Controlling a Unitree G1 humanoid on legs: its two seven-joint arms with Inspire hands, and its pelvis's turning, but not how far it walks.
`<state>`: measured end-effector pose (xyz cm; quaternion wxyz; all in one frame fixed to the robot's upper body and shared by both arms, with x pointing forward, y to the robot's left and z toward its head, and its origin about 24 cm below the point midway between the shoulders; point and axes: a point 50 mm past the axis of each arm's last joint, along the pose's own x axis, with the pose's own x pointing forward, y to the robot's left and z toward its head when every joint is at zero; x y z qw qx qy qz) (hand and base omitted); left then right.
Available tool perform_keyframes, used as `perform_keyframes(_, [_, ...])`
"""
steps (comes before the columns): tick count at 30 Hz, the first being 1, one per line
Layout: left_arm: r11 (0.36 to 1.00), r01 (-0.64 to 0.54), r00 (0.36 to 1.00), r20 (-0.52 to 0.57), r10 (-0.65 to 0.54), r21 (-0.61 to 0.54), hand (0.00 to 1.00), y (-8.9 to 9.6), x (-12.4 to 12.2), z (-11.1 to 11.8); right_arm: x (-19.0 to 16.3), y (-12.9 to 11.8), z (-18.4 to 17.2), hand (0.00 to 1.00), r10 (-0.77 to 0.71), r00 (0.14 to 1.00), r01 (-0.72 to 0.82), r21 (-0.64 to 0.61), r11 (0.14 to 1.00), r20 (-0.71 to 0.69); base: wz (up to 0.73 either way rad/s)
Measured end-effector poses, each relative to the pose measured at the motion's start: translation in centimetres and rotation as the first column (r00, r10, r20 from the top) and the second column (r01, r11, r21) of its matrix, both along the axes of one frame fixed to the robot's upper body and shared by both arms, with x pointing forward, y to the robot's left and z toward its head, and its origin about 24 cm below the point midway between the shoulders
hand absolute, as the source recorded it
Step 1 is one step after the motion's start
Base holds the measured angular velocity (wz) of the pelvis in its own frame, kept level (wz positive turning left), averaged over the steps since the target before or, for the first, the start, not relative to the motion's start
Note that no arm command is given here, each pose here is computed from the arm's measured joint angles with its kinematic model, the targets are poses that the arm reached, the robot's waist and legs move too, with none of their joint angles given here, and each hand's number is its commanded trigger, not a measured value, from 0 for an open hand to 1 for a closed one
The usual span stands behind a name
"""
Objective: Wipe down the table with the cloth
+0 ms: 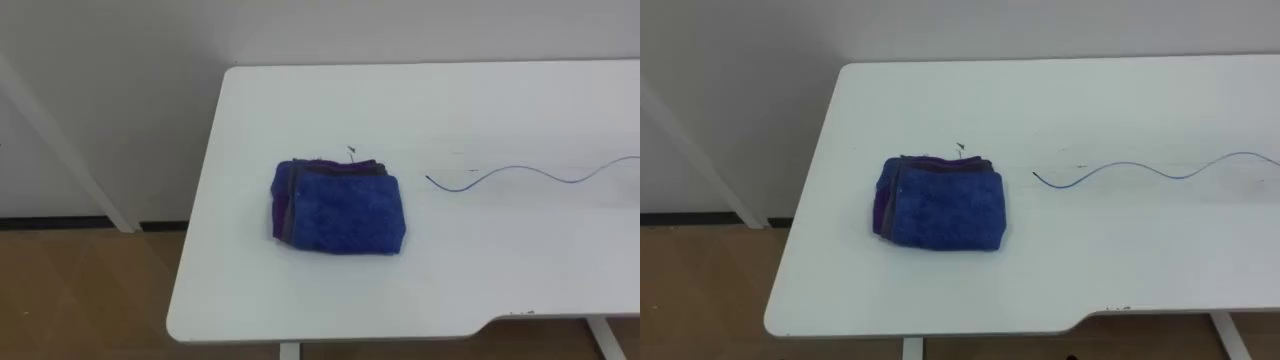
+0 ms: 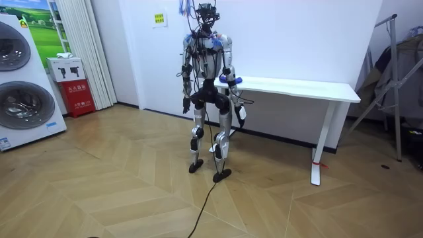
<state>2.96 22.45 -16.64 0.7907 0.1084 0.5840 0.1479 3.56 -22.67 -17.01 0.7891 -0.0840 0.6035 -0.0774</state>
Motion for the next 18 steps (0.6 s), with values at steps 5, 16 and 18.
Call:
perform_keyframes(5, [1.0,0.005,1.0,-0.001,-0.005,0.003,0.0,0.04,-0.02,0.01,-0.07,0.0,-0.01,0.0,-0.003,1.0,0.003,0.0,1.0,-0.001,0.0])
perform_keyframes(16, [1.0,0.01,1.0,0.01,-0.01,-0.002,0.0,0.03,0.26,0.07,-0.12,0.06,-0.03,0.0,0.003,1.0,-0.003,0.013,1.0,-0.007,0.0])
perform_keyframes(18, [1.0,0.009,1.0,0.008,-0.009,-0.006,0.0,0.06,0.17,0.06,-0.21,0.04,-0.04,0.0,-0.003,1.0,0.004,0.013,1.0,-0.01,0.0])
